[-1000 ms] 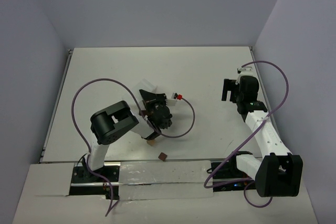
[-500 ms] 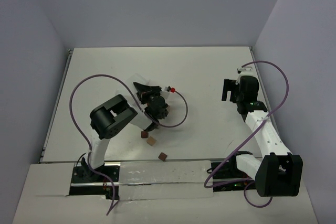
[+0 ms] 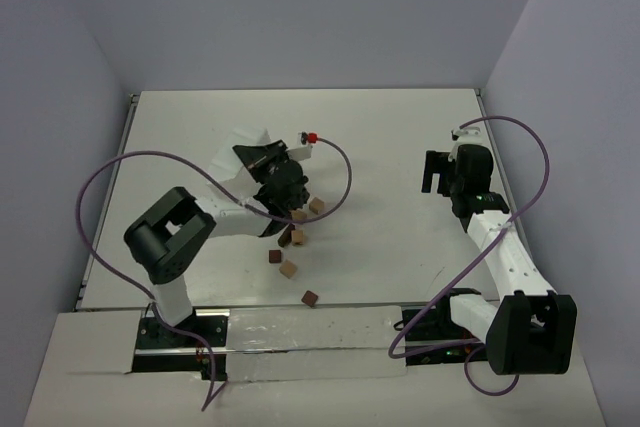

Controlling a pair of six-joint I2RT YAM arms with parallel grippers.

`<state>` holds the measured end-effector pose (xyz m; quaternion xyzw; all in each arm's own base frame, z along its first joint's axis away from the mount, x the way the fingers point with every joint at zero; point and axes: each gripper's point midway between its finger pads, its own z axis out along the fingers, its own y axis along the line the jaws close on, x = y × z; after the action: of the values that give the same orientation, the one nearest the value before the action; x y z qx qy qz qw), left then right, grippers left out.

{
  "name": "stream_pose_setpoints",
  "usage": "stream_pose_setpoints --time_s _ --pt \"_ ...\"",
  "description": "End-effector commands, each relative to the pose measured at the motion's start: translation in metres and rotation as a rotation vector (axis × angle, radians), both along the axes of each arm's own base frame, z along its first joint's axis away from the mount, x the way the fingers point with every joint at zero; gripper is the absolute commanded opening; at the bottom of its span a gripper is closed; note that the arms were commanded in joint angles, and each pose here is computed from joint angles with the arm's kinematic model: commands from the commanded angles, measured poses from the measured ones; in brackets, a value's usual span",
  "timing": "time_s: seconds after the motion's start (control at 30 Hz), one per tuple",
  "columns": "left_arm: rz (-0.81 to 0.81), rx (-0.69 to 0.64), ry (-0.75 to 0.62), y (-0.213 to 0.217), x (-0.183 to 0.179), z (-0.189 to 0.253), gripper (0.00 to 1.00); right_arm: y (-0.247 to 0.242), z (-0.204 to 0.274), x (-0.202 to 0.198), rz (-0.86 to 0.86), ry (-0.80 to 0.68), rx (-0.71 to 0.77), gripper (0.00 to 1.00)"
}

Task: Build the wood block tower

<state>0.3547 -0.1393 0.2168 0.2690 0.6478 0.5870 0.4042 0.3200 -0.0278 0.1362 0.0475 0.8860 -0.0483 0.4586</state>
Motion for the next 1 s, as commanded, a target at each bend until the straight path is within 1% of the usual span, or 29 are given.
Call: stream_pose_setpoints --time_s 0.0,0.03,0.1,0.13,0.2,0.23,0.33,0.4,0.47,0.53,0.57,0.63,0.67,0.7,0.77,0.83,0.87,0.97 --pt "-0.019 -0.277 0.230 -0.006 0.003 -0.033 0.00 -0.002 0.019 0.009 -0.015 -0.040 0.010 1.00" --pt "0.063 -0.405 0.357 -0.009 0.002 -0.050 0.00 -0.003 0.019 0.009 -0.017 -0.042 0.009 1.00" --pt "0.070 -0.543 0.430 -0.017 0.005 -0.056 0.00 -0.002 0.020 0.009 -0.015 -0.045 0.010 1.00" --pt "0.053 -0.562 0.451 -0.018 0.005 -0.058 0.00 -0.003 0.019 0.009 -0.019 -0.042 0.009 1.00" --pt "0.037 -0.614 0.439 -0.021 0.007 -0.055 0.00 -0.003 0.020 0.009 -0.019 -0.042 0.009 1.00" --pt "0.037 -0.665 0.485 -0.025 0.003 -0.059 0.00 -0.003 0.017 0.008 -0.018 -0.034 0.008 1.00" --pt "0.068 -0.767 0.538 -0.018 0.001 -0.064 0.00 -0.002 0.016 0.009 -0.012 -0.031 0.012 1.00" --pt "0.117 -0.875 0.529 0.005 0.013 -0.059 0.00 -0.001 0.015 0.009 -0.009 -0.027 0.014 1.00" --pt "0.124 -0.967 0.525 0.019 0.023 -0.052 0.00 -0.001 0.015 0.010 -0.007 -0.024 0.016 1.00" --pt "0.129 -1.010 0.492 0.040 0.034 -0.044 0.00 0.000 0.014 0.010 -0.001 -0.022 0.020 1.00" --pt "0.102 -1.019 0.463 0.057 0.046 -0.040 0.00 0.001 0.013 0.010 0.003 -0.018 0.022 1.00" --pt "0.084 -1.025 0.384 0.092 0.057 -0.026 0.00 0.002 0.011 0.010 0.009 -0.012 0.025 1.00" --pt "0.046 -1.009 0.344 0.110 0.067 -0.024 0.00 0.003 0.010 0.011 0.011 -0.007 0.027 1.00" --pt "0.045 -1.005 0.311 0.126 0.069 -0.020 0.00 0.003 0.010 0.011 0.012 -0.003 0.028 1.00" --pt "0.065 -0.993 0.293 0.159 0.074 -0.024 0.00 0.003 0.009 0.011 0.013 0.001 0.027 1.00" --pt "0.118 -1.048 0.329 0.201 0.081 -0.033 0.00 0.003 0.009 0.011 0.017 0.004 0.028 1.00" --pt "0.147 -1.057 0.309 0.219 0.088 -0.032 0.00 0.003 0.009 0.011 0.019 0.003 0.029 1.00" --pt "0.179 -1.161 0.368 0.253 0.104 -0.040 0.00 0.004 0.008 0.011 0.025 0.006 0.028 1.00"
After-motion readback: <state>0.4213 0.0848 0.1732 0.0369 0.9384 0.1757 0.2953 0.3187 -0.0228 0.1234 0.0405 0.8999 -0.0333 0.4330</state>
